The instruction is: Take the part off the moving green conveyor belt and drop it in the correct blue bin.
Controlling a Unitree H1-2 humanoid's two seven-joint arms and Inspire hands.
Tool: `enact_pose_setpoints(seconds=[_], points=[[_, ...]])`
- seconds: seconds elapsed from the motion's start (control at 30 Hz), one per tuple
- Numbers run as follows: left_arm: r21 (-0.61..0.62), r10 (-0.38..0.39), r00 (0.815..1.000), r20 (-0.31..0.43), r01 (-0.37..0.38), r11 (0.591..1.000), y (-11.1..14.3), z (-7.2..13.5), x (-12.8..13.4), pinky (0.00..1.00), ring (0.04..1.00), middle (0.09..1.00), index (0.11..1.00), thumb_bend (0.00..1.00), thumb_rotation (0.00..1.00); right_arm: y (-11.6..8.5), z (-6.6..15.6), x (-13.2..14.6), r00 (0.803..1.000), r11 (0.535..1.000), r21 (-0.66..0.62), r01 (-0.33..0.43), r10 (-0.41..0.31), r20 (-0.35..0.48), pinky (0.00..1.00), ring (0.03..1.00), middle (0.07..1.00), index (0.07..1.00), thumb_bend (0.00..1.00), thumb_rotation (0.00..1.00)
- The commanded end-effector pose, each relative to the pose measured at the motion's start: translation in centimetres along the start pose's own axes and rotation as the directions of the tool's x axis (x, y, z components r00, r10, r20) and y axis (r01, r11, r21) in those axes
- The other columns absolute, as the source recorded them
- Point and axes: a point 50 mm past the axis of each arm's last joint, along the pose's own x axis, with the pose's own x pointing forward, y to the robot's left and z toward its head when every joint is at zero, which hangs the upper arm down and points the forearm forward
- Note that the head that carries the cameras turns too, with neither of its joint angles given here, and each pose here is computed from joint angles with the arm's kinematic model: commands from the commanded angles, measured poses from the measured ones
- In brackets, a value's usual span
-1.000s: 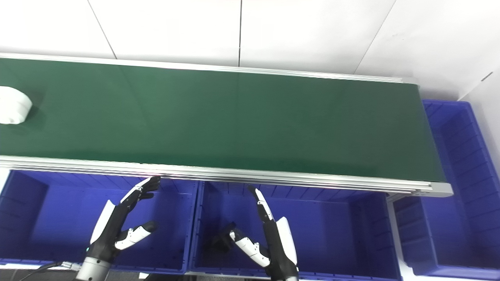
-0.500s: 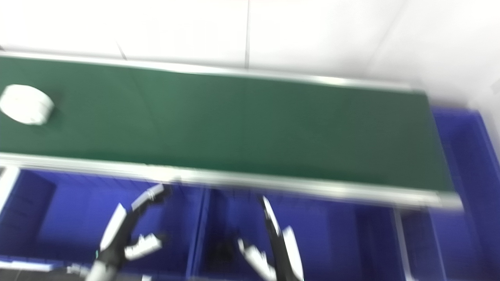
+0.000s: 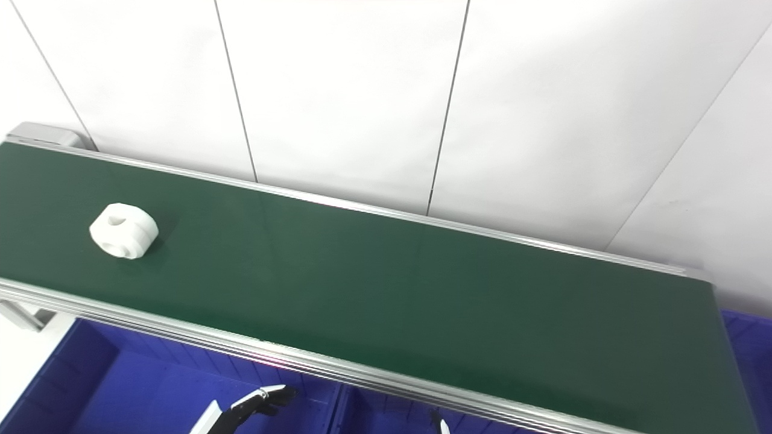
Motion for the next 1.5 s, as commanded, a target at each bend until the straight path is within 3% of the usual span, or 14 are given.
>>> enact_pose_setpoints(seconds=[0.0, 0.1, 0.23, 0.3, 0.37, 0.53, 0.7, 0.77, 0.97, 1.07, 1.17, 1.27, 1.47], points=[[-0.004, 0.023, 0.999, 0.046, -0.023, 1.0, 0.8, 0.3, 0.7, 0.71, 0.771, 0.801, 0.781, 0.83, 0.78, 0.1, 0.8, 0.4, 0.997, 0.999, 0.031, 0.019, -0.021, 0.076, 1.0, 1.0, 1.0, 1.0, 0.66, 0.97], [-0.016, 0.036, 0.997, 0.066, -0.035, 0.999, 1.1, 0.9, 0.8, 0.71, 0.768, 0.798, 0.778, 0.83, 0.78, 0.2, 0.9, 0.6, 0.997, 0.999, 0.031, 0.018, -0.02, 0.078, 1.0, 1.0, 1.0, 1.0, 0.65, 0.98], [-0.017, 0.088, 0.98, 0.181, -0.087, 0.996, 2.3, 3.4, 0.9, 0.68, 0.747, 0.786, 0.769, 0.82, 0.83, 0.3, 0.9, 0.9, 0.997, 0.999, 0.04, 0.018, -0.021, 0.078, 1.0, 1.0, 1.0, 1.0, 0.66, 0.97], [-0.033, 0.159, 0.956, 0.246, -0.156, 0.987, 3.0, 4.8, 1.2, 0.66, 0.725, 0.767, 0.758, 0.8, 0.82, 0.4, 0.8, 1.1, 0.996, 0.999, 0.036, 0.018, -0.021, 0.081, 1.0, 1.0, 1.0, 1.0, 0.66, 0.98], [-0.038, 0.225, 0.92, 0.321, -0.225, 0.974, 3.8, 6.0, 1.5, 0.64, 0.704, 0.75, 0.755, 0.78, 0.84, 0.5, 0.8, 1.2, 0.996, 0.999, 0.024, 0.023, -0.025, 0.086, 1.0, 1.0, 1.0, 1.0, 0.67, 0.99], [-0.074, 0.275, 0.87, 0.409, -0.268, 0.96, 6.4, 8.0, 2.4, 0.67, 0.719, 0.76, 0.773, 0.83, 0.83, 0.6, 0.7, 1.6, 0.995, 0.999, 0.011, 0.03, -0.031, 0.09, 1.0, 1.0, 1.0, 1.0, 0.69, 1.0], [-0.062, 0.287, 0.832, 0.475, -0.293, 0.954, 8.5, 9.3, 3.7, 0.69, 0.735, 0.768, 0.782, 0.84, 0.8, 0.7, 0.6, 1.8, 0.996, 0.999, 0.015, 0.032, -0.034, 0.086, 0.99, 0.996, 1.0, 1.0, 0.7, 1.0], [-0.045, 0.277, 0.821, 0.5, -0.295, 0.954, 9.4, 9.8, 4.1, 0.69, 0.744, 0.782, 0.801, 0.86, 0.84, 0.7, 0.6, 1.8, 0.996, 0.999, 0.021, 0.032, -0.034, 0.085, 1.0, 1.0, 1.0, 1.0, 0.69, 1.0], [-0.017, 0.268, 0.797, 0.541, -0.308, 0.951, 11.2, 11.0, 5.4, 0.69, 0.761, 0.809, 0.811, 0.86, 0.83, 0.5, 0.5, 1.8, 0.996, 0.999, 0.018, 0.027, -0.028, 0.087, 1.0, 1.0, 1.0, 1.0, 0.66, 1.0], [0.0, 0.26, 0.798, 0.544, -0.31, 0.951, 12.4, 11.3, 6.4, 0.7, 0.767, 0.809, 0.809, 0.82, 0.78, 0.4, 0.4, 1.8, 0.996, 1.0, 0.014, 0.024, -0.026, 0.089, 1.0, 1.0, 1.0, 1.0, 0.65, 1.0], [0.033, 0.229, 0.813, 0.535, -0.291, 0.956, 13.6, 11.4, 7.3, 0.73, 0.782, 0.815, 0.817, 0.78, 0.74, 0.2, 0.4, 1.9, 0.995, 1.0, 0.006, 0.024, -0.024, 0.094, 1.0, 1.0, 1.0, 1.0, 0.65, 1.0], [0.102, 0.166, 0.825, 0.54, -0.26, 0.96, 15.0, 11.6, 8.6, 0.77, 0.816, 0.842, 0.847, 0.77, 0.74, 0.1, 0.3, 1.9, 0.995, 1.0, 0.009, 0.028, -0.029, 0.092, 1.0, 1.0, 1.0, 1.0, 0.66, 1.0], [0.26, 0.025, 0.83, 0.557, -0.203, 0.944, 18.7, 13.7, 12.1, 0.82, 0.872, 0.902, 0.898, 0.69, 0.57, 0.0, 0.4, 2.1, 0.995, 0.999, 0.017, 0.027, -0.029, 0.098, 1.0, 1.0, 0.992, 1.0, 0.68, 0.99]])
